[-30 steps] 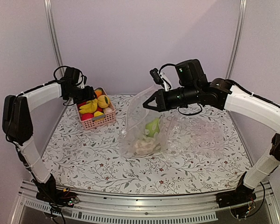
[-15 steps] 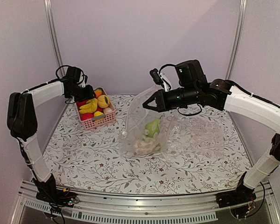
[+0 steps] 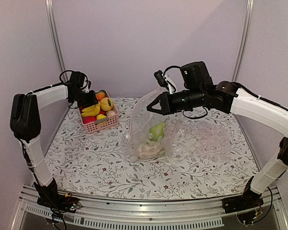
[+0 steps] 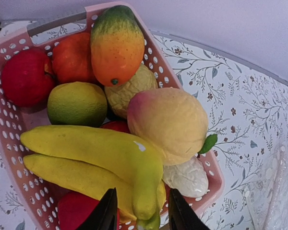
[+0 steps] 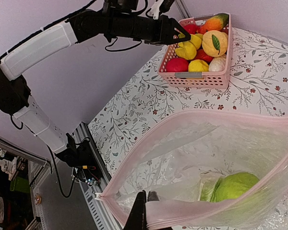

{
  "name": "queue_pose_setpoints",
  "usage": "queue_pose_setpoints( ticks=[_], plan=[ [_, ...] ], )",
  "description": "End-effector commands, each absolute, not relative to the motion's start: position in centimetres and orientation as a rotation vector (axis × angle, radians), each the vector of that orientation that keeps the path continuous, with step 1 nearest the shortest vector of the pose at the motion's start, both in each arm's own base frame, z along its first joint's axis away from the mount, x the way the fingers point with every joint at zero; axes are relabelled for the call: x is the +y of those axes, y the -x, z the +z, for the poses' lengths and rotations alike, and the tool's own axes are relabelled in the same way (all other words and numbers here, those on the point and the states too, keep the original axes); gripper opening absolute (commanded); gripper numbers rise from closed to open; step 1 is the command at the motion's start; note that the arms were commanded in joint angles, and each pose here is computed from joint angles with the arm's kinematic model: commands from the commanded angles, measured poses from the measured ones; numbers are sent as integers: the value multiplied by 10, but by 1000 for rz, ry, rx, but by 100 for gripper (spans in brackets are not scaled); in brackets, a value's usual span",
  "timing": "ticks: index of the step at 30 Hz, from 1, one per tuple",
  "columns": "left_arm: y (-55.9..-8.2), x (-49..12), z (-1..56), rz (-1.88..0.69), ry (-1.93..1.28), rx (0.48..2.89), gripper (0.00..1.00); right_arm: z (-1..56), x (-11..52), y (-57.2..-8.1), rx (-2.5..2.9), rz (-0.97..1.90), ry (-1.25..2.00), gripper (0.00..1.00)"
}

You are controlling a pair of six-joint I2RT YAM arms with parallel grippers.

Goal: Place the food in the zip-top bag and seal the zipper
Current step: Pick up the fake fruit from the bin.

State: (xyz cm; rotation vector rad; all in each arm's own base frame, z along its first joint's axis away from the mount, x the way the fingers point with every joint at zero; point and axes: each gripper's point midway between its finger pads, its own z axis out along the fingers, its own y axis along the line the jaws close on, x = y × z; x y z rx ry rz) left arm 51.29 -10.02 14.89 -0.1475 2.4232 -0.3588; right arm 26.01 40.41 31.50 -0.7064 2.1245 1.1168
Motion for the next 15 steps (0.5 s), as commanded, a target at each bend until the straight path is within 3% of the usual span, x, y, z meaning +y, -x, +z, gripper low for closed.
queue_pose_setpoints(
  ticks=[1, 15],
  plan=[
    [-517, -94, 145, -345, 149, 2436, 34, 326, 403, -261, 2086, 1137, 692, 0],
    [-522, -95, 148, -359, 136, 2425, 19, 325, 404, -261, 2091, 1137, 692, 0]
  ],
)
